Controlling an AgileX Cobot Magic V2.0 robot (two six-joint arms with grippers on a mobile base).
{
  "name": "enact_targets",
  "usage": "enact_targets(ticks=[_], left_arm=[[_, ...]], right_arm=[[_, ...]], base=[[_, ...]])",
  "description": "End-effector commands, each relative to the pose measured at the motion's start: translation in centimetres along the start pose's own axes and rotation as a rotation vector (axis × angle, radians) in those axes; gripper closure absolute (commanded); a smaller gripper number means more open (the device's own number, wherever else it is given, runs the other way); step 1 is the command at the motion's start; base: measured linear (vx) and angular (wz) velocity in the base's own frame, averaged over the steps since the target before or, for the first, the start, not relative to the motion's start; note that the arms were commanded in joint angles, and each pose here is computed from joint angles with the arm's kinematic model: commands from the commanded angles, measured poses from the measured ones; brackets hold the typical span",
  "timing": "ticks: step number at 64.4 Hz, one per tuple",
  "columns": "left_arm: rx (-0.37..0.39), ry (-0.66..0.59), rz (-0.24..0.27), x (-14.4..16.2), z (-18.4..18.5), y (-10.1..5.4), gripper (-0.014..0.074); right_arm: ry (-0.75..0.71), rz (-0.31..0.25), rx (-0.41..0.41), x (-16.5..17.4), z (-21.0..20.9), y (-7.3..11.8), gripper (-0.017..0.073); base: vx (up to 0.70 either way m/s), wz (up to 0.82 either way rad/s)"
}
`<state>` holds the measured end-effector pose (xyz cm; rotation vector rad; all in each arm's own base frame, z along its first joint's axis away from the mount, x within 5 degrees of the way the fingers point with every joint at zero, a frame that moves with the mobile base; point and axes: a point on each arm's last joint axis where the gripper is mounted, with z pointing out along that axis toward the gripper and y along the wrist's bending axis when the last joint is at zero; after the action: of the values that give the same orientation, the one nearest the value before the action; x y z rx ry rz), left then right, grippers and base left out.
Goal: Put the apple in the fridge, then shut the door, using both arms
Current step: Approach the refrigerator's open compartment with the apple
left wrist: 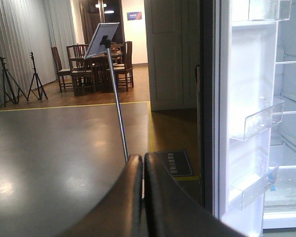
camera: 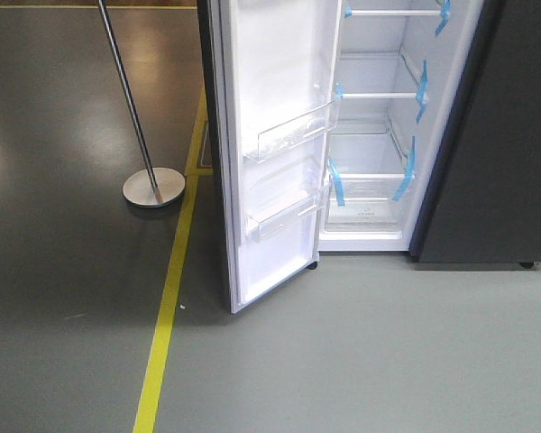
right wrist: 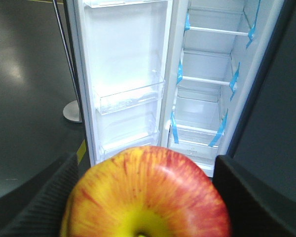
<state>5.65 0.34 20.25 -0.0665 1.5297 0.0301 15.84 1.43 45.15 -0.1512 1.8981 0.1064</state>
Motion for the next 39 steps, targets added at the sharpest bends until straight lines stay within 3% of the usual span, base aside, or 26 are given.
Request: enact_targets(ticks=[1, 39], left_arm=[[0.002, -0.109, -0.017, -1.39, -0.24, 0.00, 0.0600], [0.002, -0.109, -0.017, -1.39, -0.24, 0.00, 0.0600]], right_arm=[[-0.112, -0.004, 0.014, -1.42, -0.74, -0.06, 0.0461], [-0.112, -0.004, 0.014, -1.42, -0.74, -0.06, 0.0461]], base=[[0.12, 0.02], [0.12, 0.02]])
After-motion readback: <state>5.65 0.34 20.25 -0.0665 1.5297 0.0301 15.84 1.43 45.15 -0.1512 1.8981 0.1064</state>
